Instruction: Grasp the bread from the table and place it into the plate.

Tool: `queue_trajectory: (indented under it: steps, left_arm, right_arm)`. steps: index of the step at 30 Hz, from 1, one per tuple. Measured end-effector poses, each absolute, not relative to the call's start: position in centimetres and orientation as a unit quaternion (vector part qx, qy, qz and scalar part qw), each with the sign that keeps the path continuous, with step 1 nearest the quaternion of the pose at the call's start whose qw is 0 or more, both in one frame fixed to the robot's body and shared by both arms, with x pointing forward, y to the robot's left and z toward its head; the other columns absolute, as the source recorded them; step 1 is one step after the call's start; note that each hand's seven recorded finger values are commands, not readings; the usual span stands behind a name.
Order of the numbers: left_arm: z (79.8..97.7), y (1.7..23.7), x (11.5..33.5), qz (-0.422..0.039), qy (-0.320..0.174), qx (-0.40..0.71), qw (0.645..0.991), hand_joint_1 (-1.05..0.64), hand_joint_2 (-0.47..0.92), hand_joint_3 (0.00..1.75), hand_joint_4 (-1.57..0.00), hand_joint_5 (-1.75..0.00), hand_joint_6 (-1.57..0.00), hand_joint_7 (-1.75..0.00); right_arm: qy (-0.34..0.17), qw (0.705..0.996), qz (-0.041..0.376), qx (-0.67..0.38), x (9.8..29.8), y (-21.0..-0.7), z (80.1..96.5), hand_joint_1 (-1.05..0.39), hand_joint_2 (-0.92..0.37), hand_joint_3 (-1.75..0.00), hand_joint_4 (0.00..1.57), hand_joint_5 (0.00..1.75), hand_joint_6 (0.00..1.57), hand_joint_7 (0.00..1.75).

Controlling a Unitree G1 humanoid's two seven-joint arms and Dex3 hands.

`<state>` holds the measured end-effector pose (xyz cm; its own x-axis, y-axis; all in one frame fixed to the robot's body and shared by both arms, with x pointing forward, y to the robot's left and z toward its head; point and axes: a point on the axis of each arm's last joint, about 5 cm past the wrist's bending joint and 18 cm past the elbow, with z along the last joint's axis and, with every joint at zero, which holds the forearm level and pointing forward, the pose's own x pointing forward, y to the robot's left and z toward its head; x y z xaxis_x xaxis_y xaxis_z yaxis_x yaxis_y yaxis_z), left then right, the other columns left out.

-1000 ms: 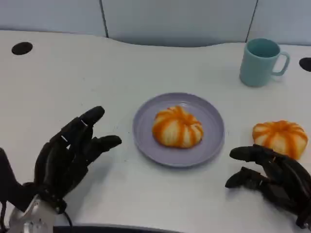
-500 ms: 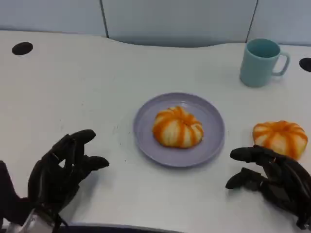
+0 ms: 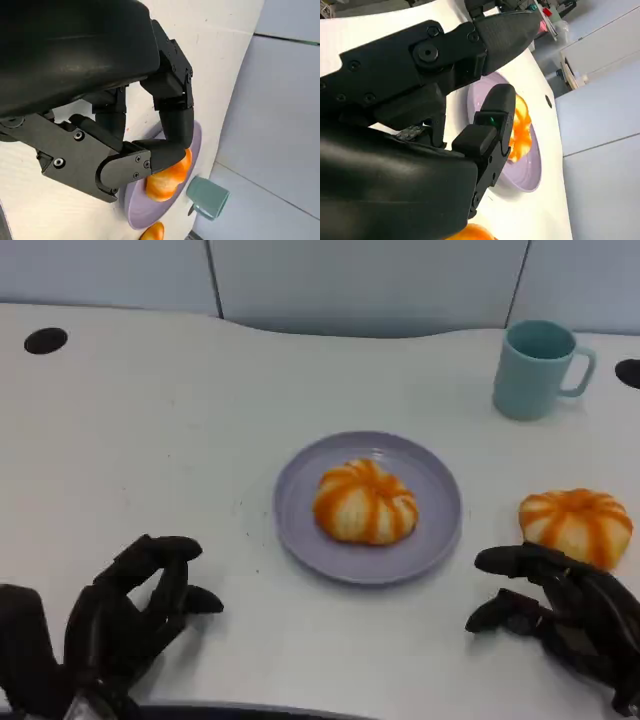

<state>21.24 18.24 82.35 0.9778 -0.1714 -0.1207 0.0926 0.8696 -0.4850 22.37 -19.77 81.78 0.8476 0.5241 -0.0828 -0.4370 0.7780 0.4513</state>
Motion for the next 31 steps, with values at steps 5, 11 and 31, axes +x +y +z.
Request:
queue_trajectory:
  steps: [5, 11, 31]
  left_arm:
    - [82.2, 18.1, 21.3, -0.069, 0.078, -0.24, 0.965, -0.51, 0.5, 0.94, -0.52, -1.64, -0.53, -1.37]
    - [82.1, 18.0, 21.5, -0.074, 0.075, -0.238, 0.966, -0.49, 0.53, 0.95, -0.5, -1.63, -0.5, -1.45]
    - [82.1, 17.5, 22.3, -0.086, 0.074, -0.234, 0.966, -0.5, 0.5, 1.03, -0.52, -1.66, -0.53, -1.51]
  right_arm:
    - [0.108, 0.936, 0.256, 0.216, 22.4, -19.9, 81.8, -0.39, -0.92, -0.11, 0.64, 1.11, 0.73, 0.66]
    - [0.106, 0.937, 0.26, 0.209, 22.3, -20.5, 81.7, -0.41, -0.92, -0.12, 0.64, 1.11, 0.73, 0.67]
    - [0.104, 0.937, 0.257, 0.213, 23.1, -21.0, 81.4, -0.4, -0.92, -0.09, 0.63, 1.07, 0.78, 0.59]
